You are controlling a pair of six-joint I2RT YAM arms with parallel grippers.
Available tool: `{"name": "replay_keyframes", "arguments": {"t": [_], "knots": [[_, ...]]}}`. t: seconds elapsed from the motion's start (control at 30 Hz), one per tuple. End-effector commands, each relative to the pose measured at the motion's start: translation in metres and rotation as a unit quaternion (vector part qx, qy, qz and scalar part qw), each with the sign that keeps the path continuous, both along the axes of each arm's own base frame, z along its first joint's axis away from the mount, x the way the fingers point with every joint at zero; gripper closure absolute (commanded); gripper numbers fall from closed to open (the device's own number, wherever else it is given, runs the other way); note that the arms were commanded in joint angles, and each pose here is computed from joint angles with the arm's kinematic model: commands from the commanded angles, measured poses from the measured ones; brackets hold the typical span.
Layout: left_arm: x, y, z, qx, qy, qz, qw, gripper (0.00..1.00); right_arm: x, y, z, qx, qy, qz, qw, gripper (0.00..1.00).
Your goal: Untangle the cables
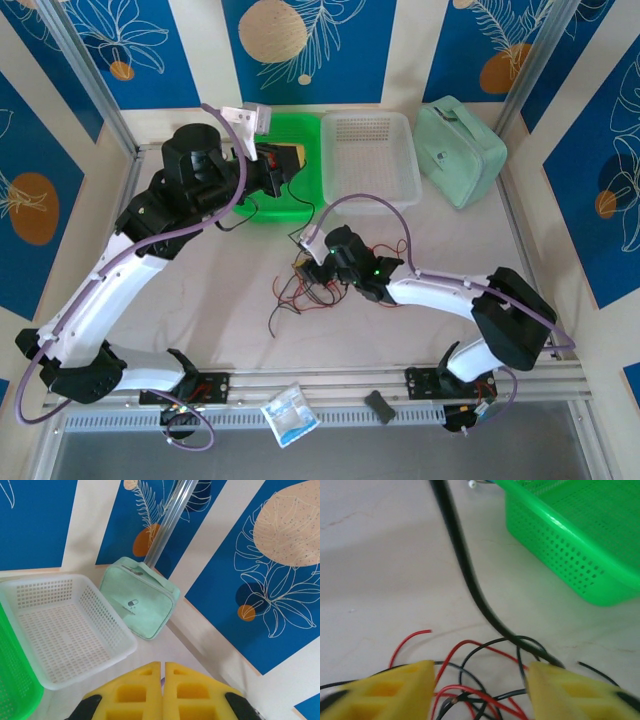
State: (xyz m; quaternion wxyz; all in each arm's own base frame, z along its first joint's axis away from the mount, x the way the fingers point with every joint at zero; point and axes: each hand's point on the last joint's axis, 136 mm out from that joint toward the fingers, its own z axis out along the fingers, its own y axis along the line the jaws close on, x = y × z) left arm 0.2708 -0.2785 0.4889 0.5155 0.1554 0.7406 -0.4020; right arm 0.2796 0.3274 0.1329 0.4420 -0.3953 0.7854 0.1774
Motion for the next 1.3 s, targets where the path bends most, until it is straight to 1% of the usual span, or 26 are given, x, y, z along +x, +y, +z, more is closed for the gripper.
{"name": "replay_keyframes", "arguments": {"t": [0.0,0.03,0.1,0.13,0.37,0.5,0.57,0.63,0.77,0.8,0.83,0.87,0.93,1.0,1.03,1.1,1.27], "knots": [[-0.012,0.014,0.037,-0.026,-0.045,0.011,0.999,1.00,0.030,0.000,0.026,0.028,-0.050,-0.051,0.997,0.87],[-0.014,0.018,0.039,-0.026,-0.049,0.015,0.998,1.00,0.033,-0.003,0.024,0.026,-0.051,-0.062,0.996,0.93],[-0.016,0.024,0.043,-0.025,-0.054,0.024,0.998,1.00,0.037,-0.008,0.020,0.022,-0.048,-0.077,0.996,0.99],[-0.017,0.028,0.045,-0.025,-0.058,0.030,0.998,1.00,0.039,-0.012,0.018,0.019,-0.047,-0.089,0.995,1.00],[-0.027,0.066,0.058,-0.019,-0.082,0.089,0.992,1.00,0.035,-0.039,0.008,0.019,-0.021,-0.131,0.991,1.00],[-0.034,0.099,0.064,-0.006,-0.102,0.145,0.984,1.00,0.028,-0.071,0.002,-0.001,-0.002,-0.179,0.984,1.00],[-0.037,0.118,0.065,0.002,-0.110,0.178,0.978,1.00,0.023,-0.094,0.006,-0.008,0.000,-0.212,0.977,1.00],[-0.040,0.135,0.063,0.012,-0.116,0.207,0.971,1.00,0.017,-0.116,0.019,-0.007,-0.007,-0.236,0.972,1.00],[-0.044,0.150,0.050,0.022,-0.111,0.232,0.966,1.00,0.003,-0.145,0.057,0.023,-0.026,-0.245,0.969,1.00],[-0.045,0.150,0.047,0.022,-0.109,0.232,0.966,1.00,-0.001,-0.146,0.062,0.035,-0.017,-0.233,0.972,0.96],[-0.044,0.150,0.044,0.021,-0.107,0.231,0.967,1.00,-0.008,-0.143,0.069,0.052,-0.004,-0.209,0.976,0.88],[-0.044,0.149,0.042,0.021,-0.105,0.230,0.967,1.00,-0.014,-0.137,0.072,0.066,0.011,-0.184,0.981,0.79],[-0.043,0.146,0.042,0.022,-0.104,0.226,0.968,1.00,-0.030,-0.118,0.072,0.096,0.051,-0.114,0.987,0.57],[-0.042,0.144,0.044,0.020,-0.104,0.223,0.969,1.00,-0.041,-0.097,0.068,0.114,0.088,-0.056,0.988,0.42],[-0.042,0.143,0.045,0.019,-0.105,0.221,0.969,1.00,-0.043,-0.088,0.063,0.114,0.104,-0.035,0.987,0.38],[-0.040,0.140,0.047,0.018,-0.106,0.218,0.970,1.00,-0.041,-0.075,0.055,0.104,0.121,-0.020,0.987,0.34],[-0.035,0.131,0.048,0.020,-0.106,0.207,0.972,1.00,-0.031,-0.057,0.056,0.113,0.135,-0.015,0.984,0.31]]}}
